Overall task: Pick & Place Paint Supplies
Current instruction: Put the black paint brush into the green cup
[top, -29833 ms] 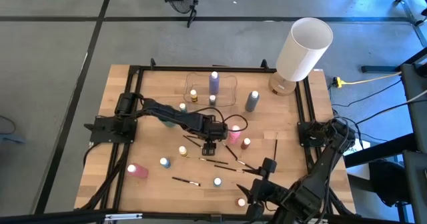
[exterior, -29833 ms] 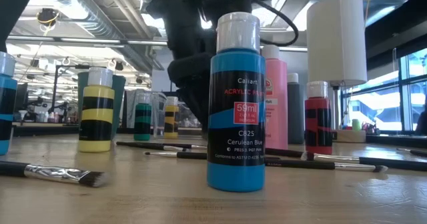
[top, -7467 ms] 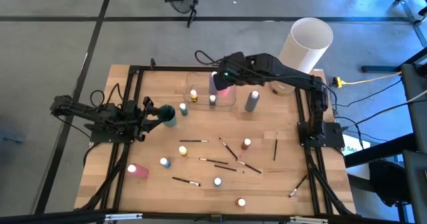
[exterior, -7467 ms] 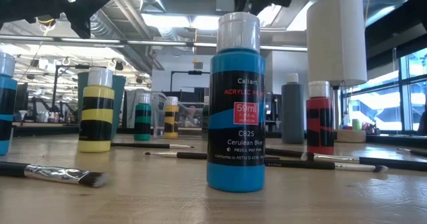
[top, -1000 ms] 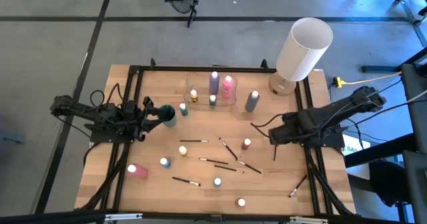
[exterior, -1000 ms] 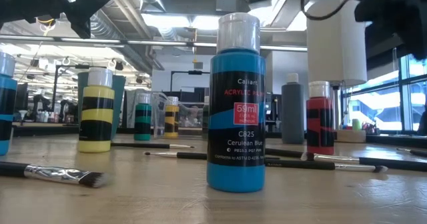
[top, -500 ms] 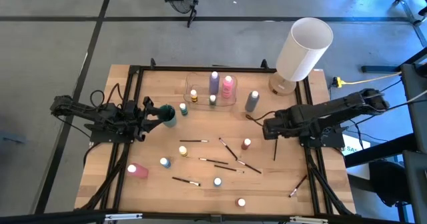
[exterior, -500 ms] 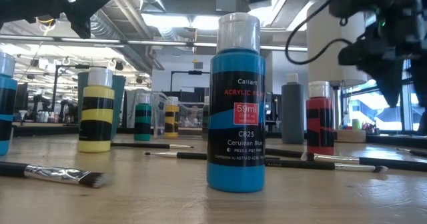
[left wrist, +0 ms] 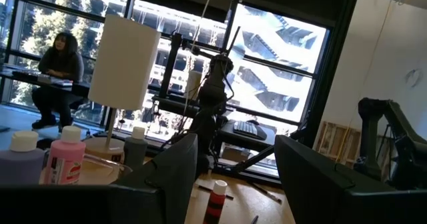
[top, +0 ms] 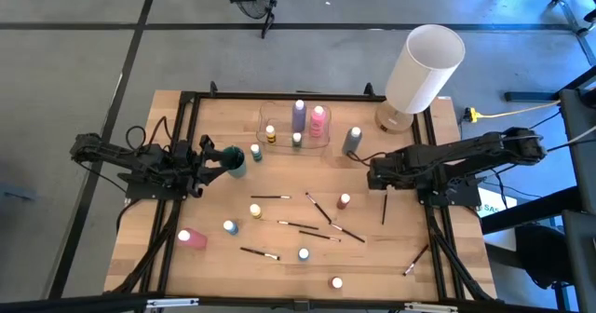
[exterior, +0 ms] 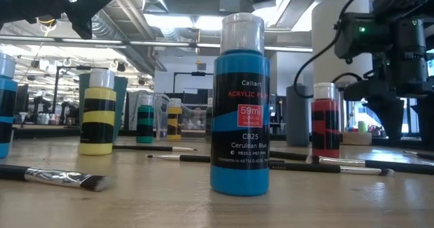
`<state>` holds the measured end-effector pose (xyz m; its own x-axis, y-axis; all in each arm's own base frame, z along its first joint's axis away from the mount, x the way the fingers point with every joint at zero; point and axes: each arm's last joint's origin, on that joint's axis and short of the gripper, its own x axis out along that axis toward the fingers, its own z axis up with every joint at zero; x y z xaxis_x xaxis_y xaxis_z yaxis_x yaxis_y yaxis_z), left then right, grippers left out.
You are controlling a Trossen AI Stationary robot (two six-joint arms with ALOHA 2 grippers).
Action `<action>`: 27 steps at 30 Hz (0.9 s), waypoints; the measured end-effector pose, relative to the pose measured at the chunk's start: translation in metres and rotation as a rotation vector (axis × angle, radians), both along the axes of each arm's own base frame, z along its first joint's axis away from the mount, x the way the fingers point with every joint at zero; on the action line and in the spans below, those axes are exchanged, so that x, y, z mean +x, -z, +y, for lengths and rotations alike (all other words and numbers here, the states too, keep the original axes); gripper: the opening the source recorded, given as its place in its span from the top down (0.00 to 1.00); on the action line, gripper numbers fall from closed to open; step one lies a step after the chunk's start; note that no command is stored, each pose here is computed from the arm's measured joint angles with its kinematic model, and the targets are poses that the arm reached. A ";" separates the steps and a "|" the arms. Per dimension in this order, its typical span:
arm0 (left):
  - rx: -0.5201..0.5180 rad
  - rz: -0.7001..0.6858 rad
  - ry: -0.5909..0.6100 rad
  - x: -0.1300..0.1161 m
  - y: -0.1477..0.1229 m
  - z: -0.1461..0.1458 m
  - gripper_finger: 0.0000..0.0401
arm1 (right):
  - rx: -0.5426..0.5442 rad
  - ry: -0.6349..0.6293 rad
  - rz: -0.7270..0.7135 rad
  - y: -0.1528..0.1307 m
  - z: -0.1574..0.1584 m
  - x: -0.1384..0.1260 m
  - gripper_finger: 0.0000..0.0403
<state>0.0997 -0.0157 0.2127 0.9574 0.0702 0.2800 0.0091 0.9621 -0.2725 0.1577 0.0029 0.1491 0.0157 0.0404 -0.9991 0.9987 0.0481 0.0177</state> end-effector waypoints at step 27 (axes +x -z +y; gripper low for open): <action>0.000 0.000 0.000 0.000 0.000 0.000 0.51 | -0.020 0.019 -0.022 0.000 0.000 0.002 0.37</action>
<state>0.0997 -0.0157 0.2127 0.9575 0.0702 0.2798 0.0090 0.9621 -0.2724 0.1600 0.0029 0.1490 0.0378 0.0203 -0.9991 0.9988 0.0299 0.0384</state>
